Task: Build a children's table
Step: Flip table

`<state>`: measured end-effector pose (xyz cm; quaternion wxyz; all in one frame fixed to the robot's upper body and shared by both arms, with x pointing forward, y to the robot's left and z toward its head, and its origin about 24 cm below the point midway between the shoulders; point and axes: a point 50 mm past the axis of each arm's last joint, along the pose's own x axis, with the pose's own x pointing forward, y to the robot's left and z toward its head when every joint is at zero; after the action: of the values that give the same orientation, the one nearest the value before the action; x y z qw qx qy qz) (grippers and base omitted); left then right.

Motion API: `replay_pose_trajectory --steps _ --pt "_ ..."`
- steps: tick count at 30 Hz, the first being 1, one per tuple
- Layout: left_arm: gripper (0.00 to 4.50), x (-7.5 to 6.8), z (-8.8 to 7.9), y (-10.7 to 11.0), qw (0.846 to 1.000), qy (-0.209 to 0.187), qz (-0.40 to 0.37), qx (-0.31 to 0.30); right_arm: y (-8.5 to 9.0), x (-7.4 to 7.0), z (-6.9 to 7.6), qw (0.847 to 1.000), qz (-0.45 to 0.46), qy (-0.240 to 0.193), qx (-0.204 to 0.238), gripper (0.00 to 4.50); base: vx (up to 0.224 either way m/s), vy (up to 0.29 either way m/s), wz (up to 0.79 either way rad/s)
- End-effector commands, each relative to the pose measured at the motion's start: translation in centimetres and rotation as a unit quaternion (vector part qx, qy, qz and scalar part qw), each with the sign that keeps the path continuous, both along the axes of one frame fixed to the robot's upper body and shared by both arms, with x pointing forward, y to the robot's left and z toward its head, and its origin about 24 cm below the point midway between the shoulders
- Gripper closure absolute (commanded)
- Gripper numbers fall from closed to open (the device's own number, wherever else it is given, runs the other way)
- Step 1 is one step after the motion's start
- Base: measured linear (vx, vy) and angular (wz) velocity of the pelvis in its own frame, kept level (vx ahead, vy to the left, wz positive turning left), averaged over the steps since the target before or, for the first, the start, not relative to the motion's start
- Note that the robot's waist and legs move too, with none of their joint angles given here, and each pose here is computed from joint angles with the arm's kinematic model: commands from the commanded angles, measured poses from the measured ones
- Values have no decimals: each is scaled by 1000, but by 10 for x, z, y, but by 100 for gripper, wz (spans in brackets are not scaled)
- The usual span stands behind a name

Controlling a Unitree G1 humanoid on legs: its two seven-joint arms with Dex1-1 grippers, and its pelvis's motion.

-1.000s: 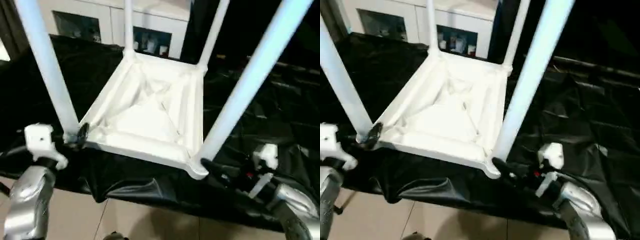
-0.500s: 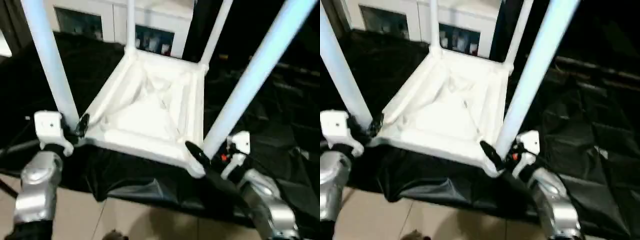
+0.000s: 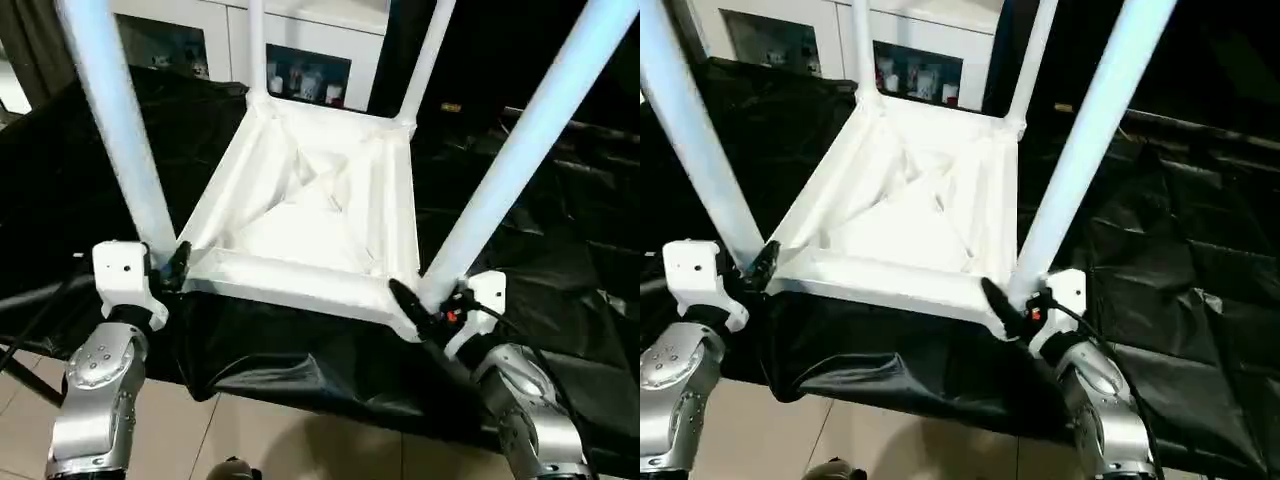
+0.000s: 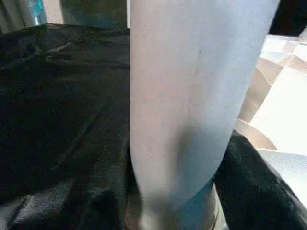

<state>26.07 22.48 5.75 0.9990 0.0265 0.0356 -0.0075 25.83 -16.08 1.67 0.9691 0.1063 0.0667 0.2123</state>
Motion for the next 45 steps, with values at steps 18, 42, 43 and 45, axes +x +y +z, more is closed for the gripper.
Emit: replay_pose_trajectory --steps 18,42,43,45 --pt "236 48 11 -72 989 -3 -147 -17 -56 5 4 976 -209 -10 -63 254 0 0 0" --pt "238 69 6 -89 994 20 -92 -45 -63 -17 24 972 -208 -101 -43 51 0 0 0" --pt "238 69 5 -89 995 23 -90 -45 -65 -21 22 970 -213 -102 -54 51 0 0 0" --pt "238 69 5 -88 995 24 -89 -46 -66 -24 22 968 -219 -103 -57 41 0 0 0"
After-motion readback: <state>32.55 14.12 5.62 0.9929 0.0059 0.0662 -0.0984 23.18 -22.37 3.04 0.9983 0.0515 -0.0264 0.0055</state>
